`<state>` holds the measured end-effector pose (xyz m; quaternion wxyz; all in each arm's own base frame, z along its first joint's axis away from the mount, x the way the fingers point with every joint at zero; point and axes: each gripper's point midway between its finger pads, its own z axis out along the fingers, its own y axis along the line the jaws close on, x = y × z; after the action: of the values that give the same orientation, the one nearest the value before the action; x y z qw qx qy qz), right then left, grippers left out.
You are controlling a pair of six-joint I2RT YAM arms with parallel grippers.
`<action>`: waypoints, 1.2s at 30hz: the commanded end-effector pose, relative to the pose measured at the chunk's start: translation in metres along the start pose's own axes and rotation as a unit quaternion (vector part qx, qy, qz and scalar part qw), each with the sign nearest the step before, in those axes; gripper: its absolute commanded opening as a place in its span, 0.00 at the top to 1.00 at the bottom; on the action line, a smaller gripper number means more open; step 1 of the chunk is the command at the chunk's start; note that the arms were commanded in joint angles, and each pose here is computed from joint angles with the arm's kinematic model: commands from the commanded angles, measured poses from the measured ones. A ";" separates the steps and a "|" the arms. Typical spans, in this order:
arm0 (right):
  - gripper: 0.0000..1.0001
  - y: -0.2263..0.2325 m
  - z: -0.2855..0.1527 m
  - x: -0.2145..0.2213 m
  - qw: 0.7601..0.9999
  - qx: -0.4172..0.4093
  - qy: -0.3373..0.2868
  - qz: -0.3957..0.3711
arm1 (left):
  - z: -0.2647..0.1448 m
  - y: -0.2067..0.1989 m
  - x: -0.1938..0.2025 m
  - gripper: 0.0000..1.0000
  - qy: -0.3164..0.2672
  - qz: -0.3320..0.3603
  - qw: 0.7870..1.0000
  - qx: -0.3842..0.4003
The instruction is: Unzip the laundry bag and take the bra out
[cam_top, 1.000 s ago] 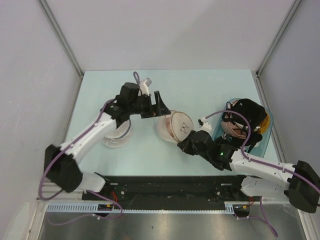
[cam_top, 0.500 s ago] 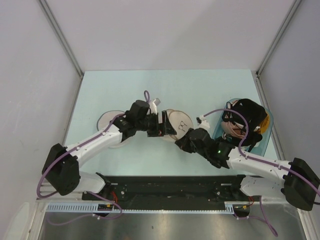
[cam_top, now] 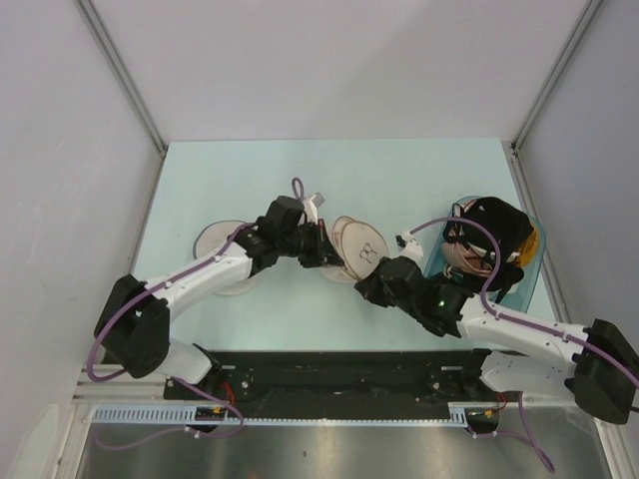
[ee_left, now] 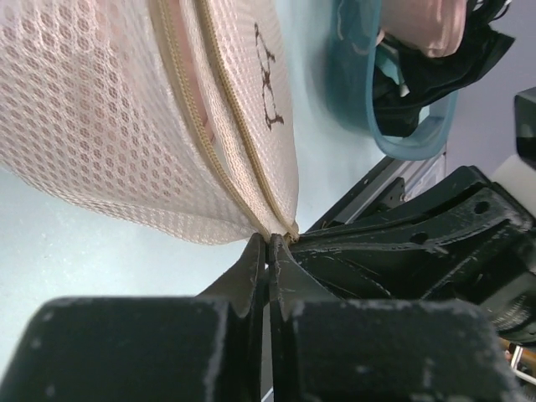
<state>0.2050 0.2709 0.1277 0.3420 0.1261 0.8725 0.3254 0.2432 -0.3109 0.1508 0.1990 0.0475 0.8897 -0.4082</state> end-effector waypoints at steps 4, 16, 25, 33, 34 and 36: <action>1.00 -0.031 -0.026 -0.028 0.996 0.064 -0.054 -0.009 | -0.013 -0.024 -0.037 0.99 -0.041 0.019 0.998 0.040; 1.00 -0.086 -0.030 -0.027 0.991 0.122 -0.053 0.000 | -0.034 -0.019 -0.052 1.00 -0.067 0.013 0.997 0.043; 0.37 -0.043 -0.040 -0.032 0.998 0.049 -0.040 -0.025 | -0.031 -0.015 -0.029 1.00 -0.039 0.000 0.997 0.059; 0.12 0.001 -0.025 -0.073 0.993 0.062 -0.094 -0.040 | -0.017 0.005 -0.004 1.00 -0.015 -0.027 0.998 0.054; 0.19 0.002 -0.020 -0.075 0.992 0.067 -0.097 -0.039 | -0.017 0.007 -0.004 1.00 -0.015 -0.028 0.998 0.052; 0.25 0.016 -0.012 -0.081 0.993 0.048 -0.101 -0.039 | -0.013 0.018 0.003 1.00 -0.009 -0.030 0.999 0.035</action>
<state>0.2278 0.2301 0.1630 0.3954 0.1291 0.8740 0.2511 0.2417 -0.2878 0.1444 0.1846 0.0161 0.8798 -0.4377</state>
